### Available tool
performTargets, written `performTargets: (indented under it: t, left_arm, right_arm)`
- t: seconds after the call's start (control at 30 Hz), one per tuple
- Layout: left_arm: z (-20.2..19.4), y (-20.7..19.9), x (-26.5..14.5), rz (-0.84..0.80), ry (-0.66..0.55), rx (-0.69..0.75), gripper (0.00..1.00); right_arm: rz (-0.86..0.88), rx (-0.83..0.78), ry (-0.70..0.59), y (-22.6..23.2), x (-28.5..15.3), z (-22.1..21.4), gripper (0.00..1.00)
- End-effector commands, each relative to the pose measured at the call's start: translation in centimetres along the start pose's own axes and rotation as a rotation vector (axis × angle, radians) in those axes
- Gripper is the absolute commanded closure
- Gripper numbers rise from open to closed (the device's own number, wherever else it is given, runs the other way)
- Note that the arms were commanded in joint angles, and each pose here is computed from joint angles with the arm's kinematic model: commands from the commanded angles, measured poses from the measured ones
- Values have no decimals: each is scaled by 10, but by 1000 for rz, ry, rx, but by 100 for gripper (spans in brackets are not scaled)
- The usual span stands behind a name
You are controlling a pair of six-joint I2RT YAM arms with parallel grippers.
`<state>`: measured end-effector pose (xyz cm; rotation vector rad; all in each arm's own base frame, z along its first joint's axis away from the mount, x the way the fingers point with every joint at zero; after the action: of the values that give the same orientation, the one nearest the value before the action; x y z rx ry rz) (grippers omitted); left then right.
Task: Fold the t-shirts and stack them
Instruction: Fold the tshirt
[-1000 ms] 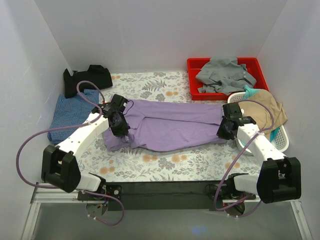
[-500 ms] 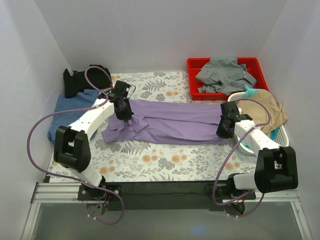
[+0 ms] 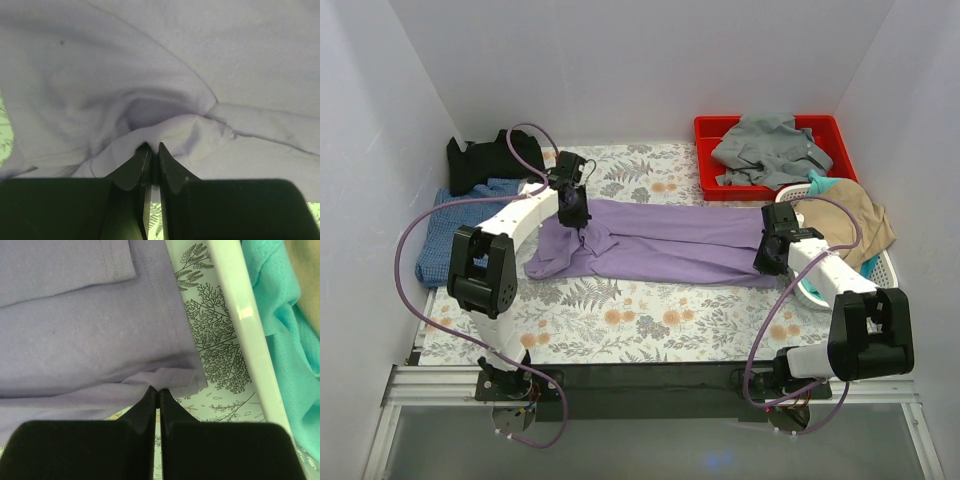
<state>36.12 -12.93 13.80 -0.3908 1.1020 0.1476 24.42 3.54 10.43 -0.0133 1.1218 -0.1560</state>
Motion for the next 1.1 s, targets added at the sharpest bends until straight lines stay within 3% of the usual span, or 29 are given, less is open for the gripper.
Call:
performTargets:
  t: [0.0, 0.23, 0.53, 0.7, 0.87, 0.9, 0.93, 0.97, 1.0, 1.07]
  left_arm:
    - [31, -6, -8, -13, -100, 41, 93]
    - [43, 12, -6, 58, -134, 45, 92]
    - [42, 28, -3, 103, -150, 46, 92]
    - [45, 28, 3, 125, -149, 47, 90]
    - [47, 28, 8, 129, -160, 38, 90]
    - [48, 27, 8, 125, -163, 39, 89]
    - [49, 26, 9, 123, -161, 42, 89]
    - [49, 25, 10, 118, -157, 46, 87]
    - [51, 24, 9, 116, -160, 42, 86]
    - [53, 23, 9, 120, -170, 35, 84]
  right_arm:
    - [-50, 9, -41, -6, 7, 8, 99]
    - [-52, -8, -15, -5, 19, 1, 97]
    - [0, -11, -157, 3, 10, 35, 98]
    - [22, -25, -142, 6, 13, 38, 87]
    - [46, -28, -223, 8, 9, 48, 80]
    - [52, -34, -244, 8, 7, 49, 76]
    - [48, -35, -259, 8, 6, 52, 54]
    - [42, -33, -278, 7, 4, 56, 42]
    - [33, -32, -290, 6, 2, 58, 36]
    - [31, -35, -321, 5, -1, 63, 33]
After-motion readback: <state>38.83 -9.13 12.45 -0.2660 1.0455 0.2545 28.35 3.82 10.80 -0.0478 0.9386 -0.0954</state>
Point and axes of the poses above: each gripper's point midway between its finger pads, its own x axis out along the fingers, its own y axis along the line the jaws close on, z = x × y, the point moved 6 cm from there along -x, back along the fingers, and after that the axes turned 15 degrees about -x, right-handed, at the moved point
